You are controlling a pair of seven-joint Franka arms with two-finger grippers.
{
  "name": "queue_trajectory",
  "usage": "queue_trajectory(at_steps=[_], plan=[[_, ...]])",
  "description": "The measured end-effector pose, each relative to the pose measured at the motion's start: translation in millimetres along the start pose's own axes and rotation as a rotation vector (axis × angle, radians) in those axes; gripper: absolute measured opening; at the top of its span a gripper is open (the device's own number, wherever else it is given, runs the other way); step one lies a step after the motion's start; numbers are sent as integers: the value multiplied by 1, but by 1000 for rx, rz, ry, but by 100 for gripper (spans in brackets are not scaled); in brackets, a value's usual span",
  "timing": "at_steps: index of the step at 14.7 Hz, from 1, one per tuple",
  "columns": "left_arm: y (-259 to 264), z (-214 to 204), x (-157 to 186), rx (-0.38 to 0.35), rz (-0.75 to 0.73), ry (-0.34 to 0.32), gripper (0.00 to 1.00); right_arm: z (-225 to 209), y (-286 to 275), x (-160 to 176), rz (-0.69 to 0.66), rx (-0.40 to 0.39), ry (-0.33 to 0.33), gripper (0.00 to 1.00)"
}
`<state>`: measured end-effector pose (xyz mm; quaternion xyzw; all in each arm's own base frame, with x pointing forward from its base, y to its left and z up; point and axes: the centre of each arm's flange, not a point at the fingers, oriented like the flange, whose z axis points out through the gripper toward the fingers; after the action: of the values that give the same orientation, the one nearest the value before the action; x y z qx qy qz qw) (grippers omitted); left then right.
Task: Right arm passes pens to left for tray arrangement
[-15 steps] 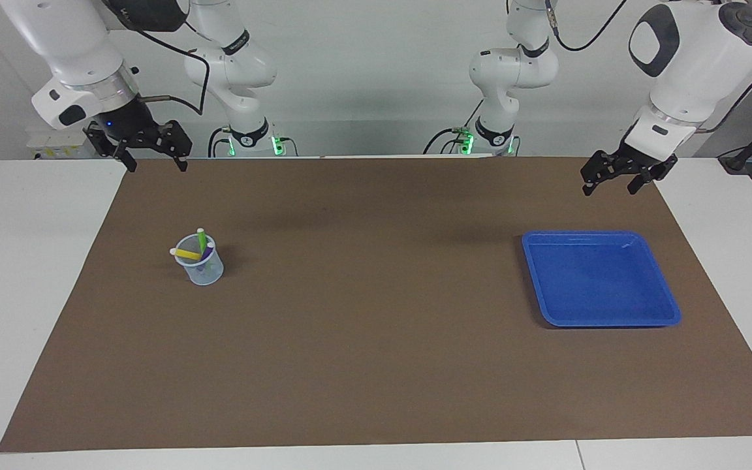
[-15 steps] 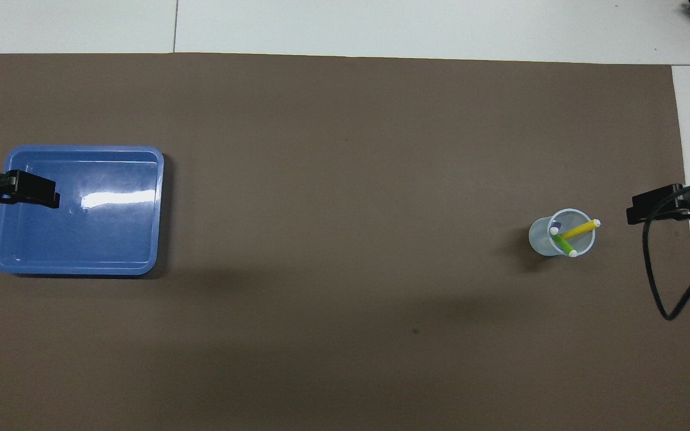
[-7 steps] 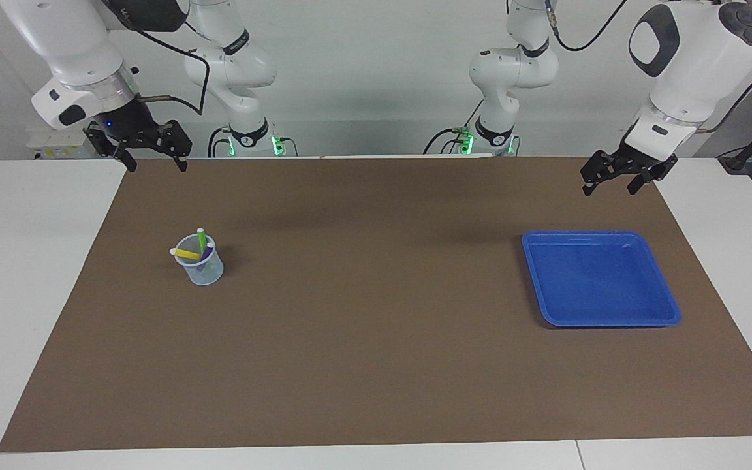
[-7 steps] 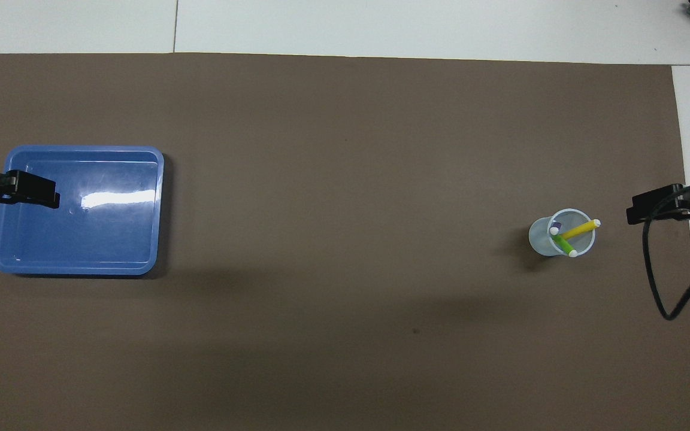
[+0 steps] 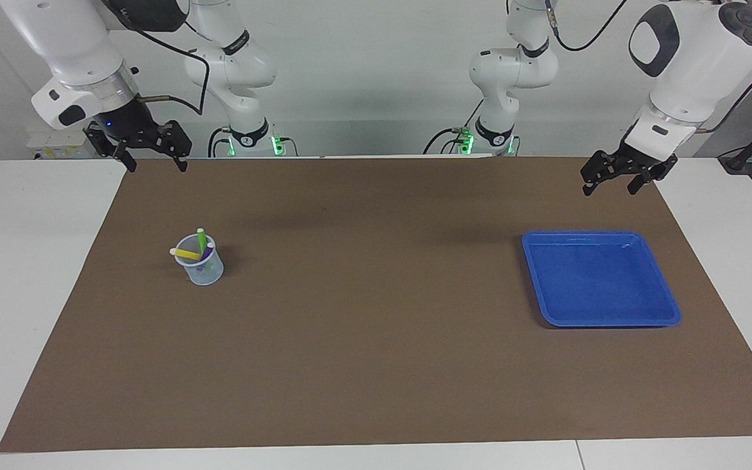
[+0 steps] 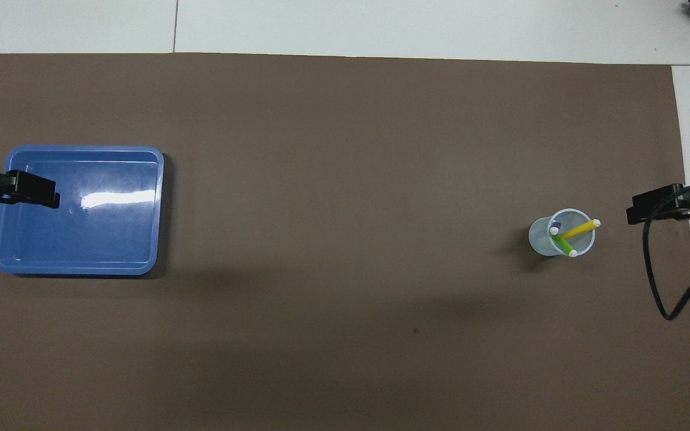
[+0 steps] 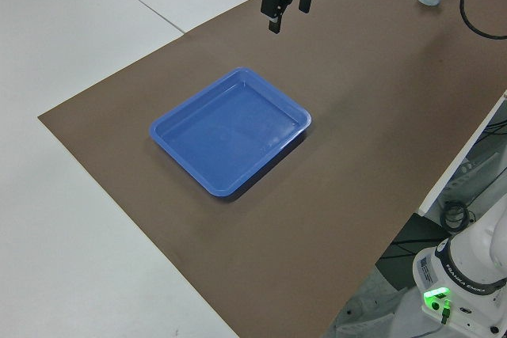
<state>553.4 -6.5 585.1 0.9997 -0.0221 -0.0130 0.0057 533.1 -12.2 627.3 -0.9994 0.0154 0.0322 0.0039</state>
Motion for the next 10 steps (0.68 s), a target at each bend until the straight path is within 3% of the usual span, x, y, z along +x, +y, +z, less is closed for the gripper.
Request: queue_trajectory(at_steps=[10], plan=[[0, 0, 0, 0, 0, 0, 100, 13, 3, 6, 5, 1, 12, 100]])
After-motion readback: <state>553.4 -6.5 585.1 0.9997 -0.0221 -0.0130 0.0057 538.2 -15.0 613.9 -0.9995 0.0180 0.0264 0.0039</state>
